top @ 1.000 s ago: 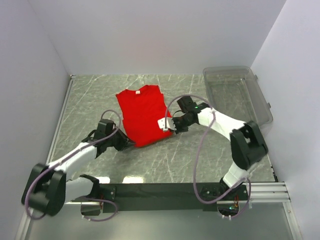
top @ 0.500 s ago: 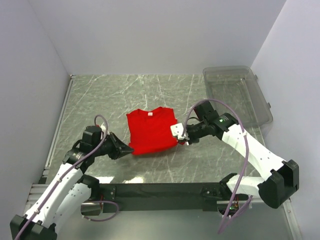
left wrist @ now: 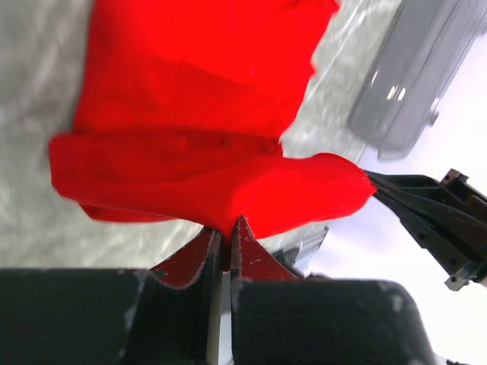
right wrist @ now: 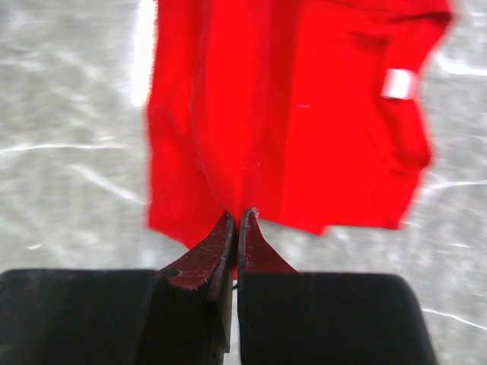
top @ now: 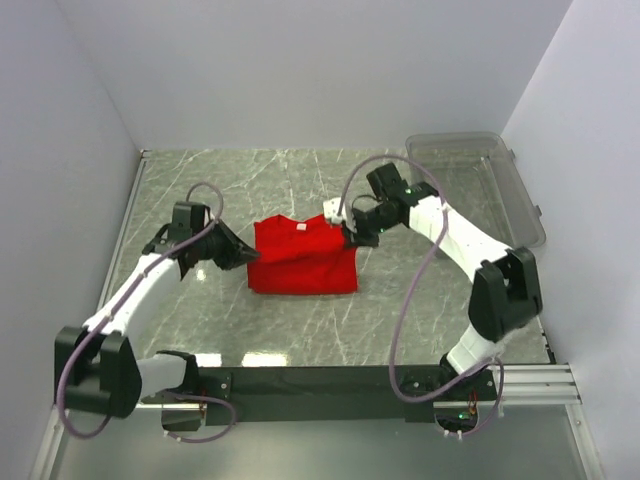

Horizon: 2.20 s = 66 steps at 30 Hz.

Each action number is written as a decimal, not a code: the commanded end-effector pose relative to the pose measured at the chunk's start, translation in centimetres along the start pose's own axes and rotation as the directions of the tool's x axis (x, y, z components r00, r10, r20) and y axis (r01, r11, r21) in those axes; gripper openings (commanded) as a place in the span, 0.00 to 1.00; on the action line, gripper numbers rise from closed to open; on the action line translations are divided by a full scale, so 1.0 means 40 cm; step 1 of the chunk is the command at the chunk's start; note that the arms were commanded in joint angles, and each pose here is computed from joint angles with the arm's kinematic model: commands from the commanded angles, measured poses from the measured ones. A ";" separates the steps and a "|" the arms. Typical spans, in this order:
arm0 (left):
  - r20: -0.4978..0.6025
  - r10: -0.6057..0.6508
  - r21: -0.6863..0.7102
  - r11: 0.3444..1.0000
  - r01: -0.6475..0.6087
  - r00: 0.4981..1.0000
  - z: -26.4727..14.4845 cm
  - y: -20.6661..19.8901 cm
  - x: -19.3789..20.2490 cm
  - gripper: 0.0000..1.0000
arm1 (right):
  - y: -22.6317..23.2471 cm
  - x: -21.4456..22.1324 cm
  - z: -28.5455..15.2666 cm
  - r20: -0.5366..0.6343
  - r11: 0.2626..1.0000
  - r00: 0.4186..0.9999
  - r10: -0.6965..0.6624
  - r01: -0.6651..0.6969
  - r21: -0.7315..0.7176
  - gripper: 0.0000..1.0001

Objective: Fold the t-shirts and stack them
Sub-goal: Fold the tshirt

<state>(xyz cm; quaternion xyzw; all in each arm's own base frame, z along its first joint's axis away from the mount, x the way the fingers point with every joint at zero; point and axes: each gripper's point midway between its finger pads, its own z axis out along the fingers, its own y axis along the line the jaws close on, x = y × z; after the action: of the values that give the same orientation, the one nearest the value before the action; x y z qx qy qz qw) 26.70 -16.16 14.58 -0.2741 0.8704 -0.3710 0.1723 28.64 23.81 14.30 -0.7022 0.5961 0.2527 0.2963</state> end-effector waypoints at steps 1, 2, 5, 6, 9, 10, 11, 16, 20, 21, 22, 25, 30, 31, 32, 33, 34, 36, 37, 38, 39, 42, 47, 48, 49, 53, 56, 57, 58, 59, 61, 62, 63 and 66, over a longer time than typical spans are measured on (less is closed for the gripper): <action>0.072 0.098 0.071 0.992 -0.103 0.993 0.005 -0.060 -0.090 0.01 | -0.107 -0.028 -0.026 0.026 0.997 1.000 -0.007 0.005 0.079 0.00; 0.074 0.109 0.076 0.990 -0.115 0.991 0.010 -0.067 -0.106 0.01 | -0.119 -0.024 -0.024 0.026 0.997 1.000 0.002 -0.004 0.076 0.00; 0.045 0.122 0.096 0.987 -0.126 0.992 0.051 -0.079 -0.131 0.01 | -0.167 -0.010 -0.010 0.018 0.996 1.000 0.016 -0.018 0.084 0.00; 0.023 0.114 0.084 0.990 -0.115 0.993 0.077 -0.068 -0.138 0.01 | -0.187 0.000 0.001 0.011 0.996 1.000 0.022 -0.023 0.087 0.00; -0.004 0.124 0.095 0.988 -0.123 0.992 0.116 -0.079 -0.163 0.01 | -0.216 0.014 0.020 0.004 0.996 0.999 0.039 -0.039 0.085 0.00; -0.004 0.137 0.114 0.984 -0.135 0.991 0.120 -0.097 -0.173 0.01 | -0.220 0.018 0.026 0.004 0.995 0.999 0.047 -0.047 0.082 0.00; -0.002 0.147 0.120 0.982 -0.146 0.989 0.126 -0.104 -0.182 0.01 | -0.228 0.019 0.028 0.003 0.995 0.999 0.050 -0.050 0.088 0.00; 0.001 0.168 0.126 0.978 -0.167 0.986 0.161 -0.125 -0.225 0.01 | -0.286 0.011 0.008 0.025 0.984 0.999 0.046 -0.050 0.170 0.00; 0.014 0.176 0.127 0.976 -0.176 0.984 0.168 -0.141 -0.250 0.01 | -0.317 0.022 0.011 0.018 0.979 0.997 0.073 -0.076 0.188 0.00; 0.010 0.172 0.122 0.978 -0.172 0.985 0.174 -0.136 -0.252 0.01 | -0.327 0.020 0.009 0.022 0.977 0.997 0.072 -0.075 0.197 0.00; 0.011 0.171 0.122 0.978 -0.171 0.985 0.176 -0.137 -0.255 0.01 | -0.333 0.022 0.009 0.023 0.975 0.997 0.079 -0.082 0.206 0.00; 0.006 0.172 0.113 0.979 -0.171 0.985 0.188 -0.129 -0.262 0.01 | -0.344 0.029 0.018 0.022 0.973 0.996 0.087 -0.089 0.213 0.00; -0.015 0.163 0.104 0.981 -0.161 0.986 0.213 -0.117 -0.266 0.01 | -0.356 0.048 0.038 0.016 0.972 0.994 0.110 -0.111 0.207 0.00; -0.010 0.168 0.105 0.981 -0.166 0.986 0.213 -0.120 -0.271 0.01 | -0.359 0.047 0.037 0.017 0.971 0.993 0.113 -0.114 0.210 0.00; -0.011 0.168 0.103 0.981 -0.166 0.986 0.215 -0.119 -0.272 0.01 | -0.362 0.051 0.041 0.016 0.971 0.993 0.114 -0.115 0.211 0.00; -0.014 0.165 0.098 0.982 -0.163 0.986 0.219 -0.116 -0.272 0.01 | -0.366 0.055 0.042 0.014 0.969 0.993 0.117 -0.117 0.217 0.00; -0.011 0.167 0.097 0.981 -0.165 0.986 0.220 -0.118 -0.277 0.01 | -0.367 0.055 0.042 0.014 0.968 0.993 0.121 -0.121 0.219 0.00; -0.015 0.165 0.089 0.983 -0.163 0.986 0.227 -0.113 -0.280 0.01 | -0.372 0.059 0.047 0.011 0.967 0.992 0.125 -0.125 0.221 0.00; -0.012 0.165 0.087 0.983 -0.164 0.986 0.229 -0.116 -0.285 0.01 | -0.374 0.060 0.048 0.010 0.966 0.991 0.131 -0.130 0.224 0.00; -0.009 0.164 0.082 0.983 -0.163 0.986 0.231 -0.115 -0.288 0.01 | -0.378 0.063 0.050 0.008 0.965 0.991 0.135 -0.133 0.227 0.00; -0.013 0.159 0.073 0.985 -0.157 0.987 0.236 -0.110 -0.289 0.02 | -0.386 0.061 0.049 0.011 0.962 0.991 0.137 -0.135 0.238 0.00; -0.001 0.149 0.047 0.988 -0.149 0.989 0.243 -0.106 -0.304 0.19 | -0.423 0.063 0.047 0.024 0.941 0.986 0.166 -0.165 0.295 0.13; 0.116 0.182 0.006 0.983 -0.184 0.976 0.212 -0.148 -0.374 0.65 | -0.517 0.034 -0.006 0.116 0.827 0.949 0.294 -0.314 0.467 0.52; 0.162 0.200 -0.020 0.980 -0.199 0.966 0.201 -0.154 -0.396 0.70 | -0.533 0.024 -0.022 0.136 0.810 0.946 0.295 -0.323 0.490 0.53; 0.198 0.230 -0.024 0.973 -0.230 0.953 0.183 -0.176 -0.415 0.72 | -0.537 0.018 -0.030 0.156 0.793 0.936 0.314 -0.349 0.498 0.53; 0.336 0.328 -0.048 0.942 -0.331 0.883 0.084 -0.241 -0.457 0.75 | -0.520 -0.022 -0.073 0.216 0.792 0.928 0.304 -0.372 0.483 0.53; 0.354 0.378 0.019 0.912 -0.410 0.856 0.049 -0.273 -0.426 0.74 | -0.414 -0.048 -0.051 0.220 0.879 0.923 0.316 -0.372 0.298 0.45; 0.349 0.389 0.059 0.899 -0.434 0.853 0.046 -0.284 -0.410 0.73 | -0.386 -0.051 -0.041 0.214 0.896 0.924 0.317 -0.366 0.252 0.42; 0.299 0.393 0.105 0.892 -0.439 0.870 0.062 -0.268 -0.369 0.73 | -0.367 -0.059 -0.038 0.213 0.908 0.927 0.309 -0.354 0.223 0.33; 0.281 0.394 0.143 0.884 -0.444 0.875 0.064 -0.270 -0.349 0.71 | -0.344 -0.051 -0.023 0.209 0.905 0.917 0.341 -0.380 0.192 0.29; 0.242 0.386 0.189 0.881 -0.433 0.890 0.091 -0.254 -0.324 0.67 | -0.315 -0.045 -0.002 0.202 0.896 0.899 0.389 -0.420 0.147 0.23; 0.207 0.378 0.195 0.888 -0.417 0.902 0.113 -0.239 -0.312 0.65 | -0.302 -0.039 0.014 0.194 0.888 0.890 0.413 -0.441 0.132 0.21; 0.187 0.375 0.203 0.889 -0.409 0.908 0.127 -0.233 -0.305 0.63 | -0.303 -0.036 0.024 0.194 0.880 0.882 0.428 -0.456 0.131 0.19; 0.125 0.357 0.235 0.896 -0.377 0.926 0.177 -0.221 -0.277 0.57 | -0.297 -0.023 0.059 0.183 0.821 0.821 0.540 -0.562 0.098 0.14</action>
<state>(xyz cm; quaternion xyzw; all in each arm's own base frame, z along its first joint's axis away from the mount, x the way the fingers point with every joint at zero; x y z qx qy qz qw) 42.61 -16.39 19.06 -0.1196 0.8470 -0.3924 0.3380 41.76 26.42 14.38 -0.4890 0.7494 0.2959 0.3343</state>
